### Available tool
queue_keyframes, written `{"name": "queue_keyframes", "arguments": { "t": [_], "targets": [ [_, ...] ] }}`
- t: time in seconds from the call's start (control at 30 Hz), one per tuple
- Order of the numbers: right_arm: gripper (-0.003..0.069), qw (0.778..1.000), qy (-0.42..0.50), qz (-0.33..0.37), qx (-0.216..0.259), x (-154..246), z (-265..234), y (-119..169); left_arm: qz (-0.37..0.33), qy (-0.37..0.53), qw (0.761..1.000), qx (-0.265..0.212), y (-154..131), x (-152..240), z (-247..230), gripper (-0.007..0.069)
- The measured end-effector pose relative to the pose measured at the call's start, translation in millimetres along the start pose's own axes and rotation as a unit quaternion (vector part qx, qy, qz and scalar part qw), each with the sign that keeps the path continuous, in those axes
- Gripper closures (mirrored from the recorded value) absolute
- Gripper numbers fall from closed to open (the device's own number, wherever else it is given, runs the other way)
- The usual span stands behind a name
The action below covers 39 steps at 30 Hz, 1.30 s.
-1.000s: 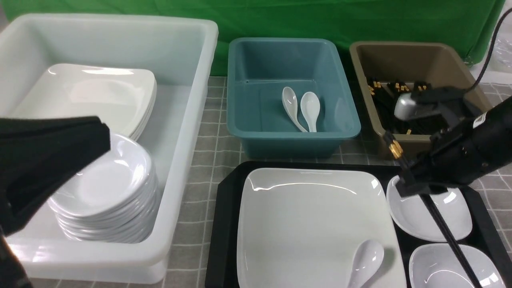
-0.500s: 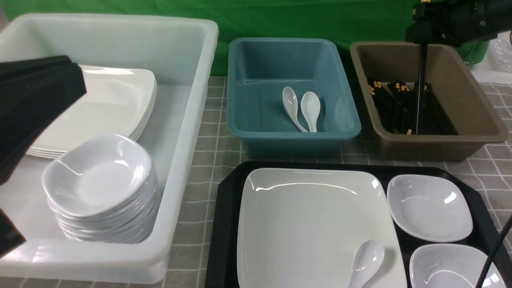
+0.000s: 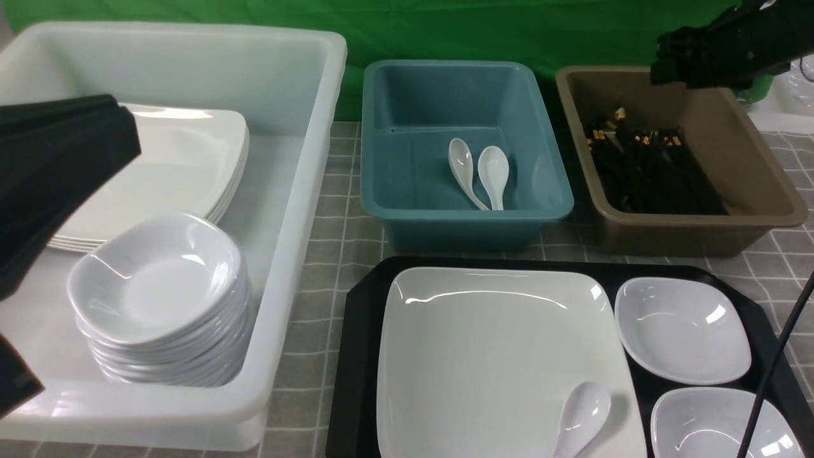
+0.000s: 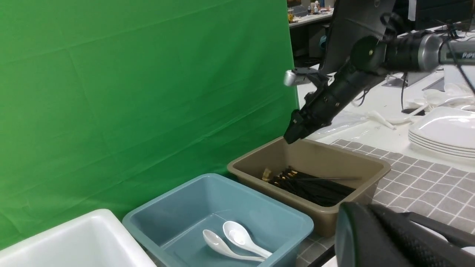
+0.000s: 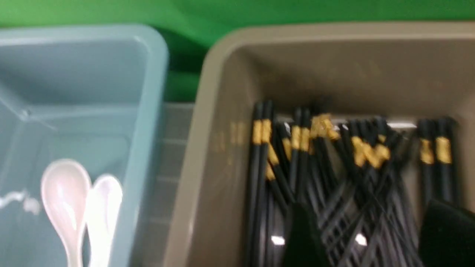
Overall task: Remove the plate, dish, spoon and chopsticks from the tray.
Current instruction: Use the right arm to put the chopsticks into the small storage box on the right, then use the right arm to grab a small plate from the dinner plate
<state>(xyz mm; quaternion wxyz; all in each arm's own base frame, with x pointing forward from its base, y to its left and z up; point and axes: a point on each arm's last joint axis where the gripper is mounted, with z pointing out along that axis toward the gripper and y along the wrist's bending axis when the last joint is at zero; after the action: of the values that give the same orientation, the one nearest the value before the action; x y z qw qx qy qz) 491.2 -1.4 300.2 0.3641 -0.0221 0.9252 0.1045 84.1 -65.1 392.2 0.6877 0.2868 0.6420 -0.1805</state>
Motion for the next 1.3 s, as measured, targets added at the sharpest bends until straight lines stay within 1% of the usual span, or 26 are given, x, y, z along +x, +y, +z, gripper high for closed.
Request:
{"name": "queue_keyframes", "arguments": {
  "t": [0.07, 0.1, 0.13, 0.2, 0.23, 0.37, 0.4, 0.43, 0.5, 0.53, 0.57, 0.63, 0.7, 0.77, 0.8, 0.83, 0.87, 0.9, 0.93, 1.0, 1.1, 1.2, 1.3],
  "targets": [
    [0.0280, 1.000, 0.010, -0.015, 0.009, -2, -18, 3, 0.001, 0.002, 1.000, 0.001, 0, 0, 0, 0.0616],
    [0.0320, 0.999, 0.011, -0.026, 0.015, -5, -34, 6, 0.003, 0.004, 1.000, 0.002, 0, 1, 0, 0.0616],
    [0.0379, 0.999, 0.017, -0.041, 0.022, -7, -54, 12, 0.007, 0.011, 1.000, 0.005, -1, 2, 0, 0.0616],
    [0.0447, 0.996, 0.030, -0.069, 0.036, -8, -93, 26, 0.018, 0.026, 0.999, 0.011, -2, 5, 0, 0.0616],
    [0.0465, 0.995, 0.042, -0.078, 0.041, -7, -107, 32, 0.024, 0.035, 0.999, 0.015, -3, 6, 0, 0.0616],
    [0.0492, 0.988, 0.070, -0.118, 0.064, 5, -156, 64, 0.030, 0.061, 0.997, 0.029, -5, 11, -1, 0.0616],
    [0.0493, 0.987, 0.075, -0.120, 0.070, 7, -157, 66, 0.030, 0.064, 0.997, 0.031, -5, 12, -1, 0.0616],
    [0.0494, 0.985, 0.086, -0.129, 0.076, 14, -165, 74, 0.030, 0.071, 0.996, 0.035, -6, 13, -1, 0.0616],
    [0.0496, 0.980, 0.091, -0.158, 0.085, 38, -190, 101, 0.031, 0.082, 0.995, 0.042, -7, 15, -2, 0.0616],
    [0.0496, 0.976, 0.108, -0.174, 0.079, 59, -194, 116, 0.031, 0.086, 0.995, 0.044, -7, 16, -2, 0.0616],
    [0.0496, 0.975, 0.110, -0.179, 0.075, 69, -202, 122, 0.032, 0.086, 0.995, 0.044, -8, 16, -2, 0.0616],
    [0.0484, 0.967, 0.148, -0.197, 0.064, 111, -205, 137, 0.032, 0.087, 0.995, 0.045, -8, 16, -2, 0.0616],
    [0.0440, 0.958, 0.183, -0.214, 0.060, 150, -206, 142, 0.032, 0.087, 0.995, 0.045, -8, 16, -2, 0.0616],
    [0.0384, 0.945, 0.231, -0.220, 0.073, 193, -194, 139, 0.030, 0.087, 0.995, 0.046, -8, 16, -2, 0.0616],
    [0.0377, 0.944, 0.233, -0.222, 0.073, 197, -193, 139, 0.029, 0.087, 0.995, 0.046, -8, 16, -2, 0.0616],
    [0.0337, 0.936, 0.254, -0.233, 0.074, 224, -183, 138, 0.027, 0.089, 0.995, 0.048, -8, 16, -2, 0.0616],
    [0.0322, 0.934, 0.258, -0.238, 0.072, 232, -181, 138, 0.026, 0.089, 0.995, 0.049, -8, 16, -2, 0.0616],
    [0.0293, 0.925, 0.281, -0.246, 0.072, 261, -168, 135, 0.026, 0.088, 0.995, 0.049, -8, 16, -2, 0.0616],
    [0.0281, 0.923, 0.286, -0.249, 0.070, 274, -161, 134, 0.025, 0.088, 0.995, 0.049, -8, 16, -2, 0.0616],
    [0.0270, 0.921, 0.291, -0.250, 0.069, 287, -153, 132, 0.023, 0.088, 0.995, 0.050, -9, 16, -2, 0.0616],
    [0.0235, 0.921, 0.296, -0.243, 0.065, 310, -131, 128, 0.023, 0.088, 0.995, 0.050, -9, 16, -2, 0.0616],
    [0.0197, 0.920, 0.300, -0.244, 0.061, 318, -114, 130, 0.021, 0.087, 0.995, 0.050, -9, 16, -2, 0.0616],
    [0.0178, 0.914, 0.301, -0.263, 0.067, 322, -97, 130, 0.019, 0.087, 0.995, 0.051, -9, 16, -2, 0.0616]
  ]
}}
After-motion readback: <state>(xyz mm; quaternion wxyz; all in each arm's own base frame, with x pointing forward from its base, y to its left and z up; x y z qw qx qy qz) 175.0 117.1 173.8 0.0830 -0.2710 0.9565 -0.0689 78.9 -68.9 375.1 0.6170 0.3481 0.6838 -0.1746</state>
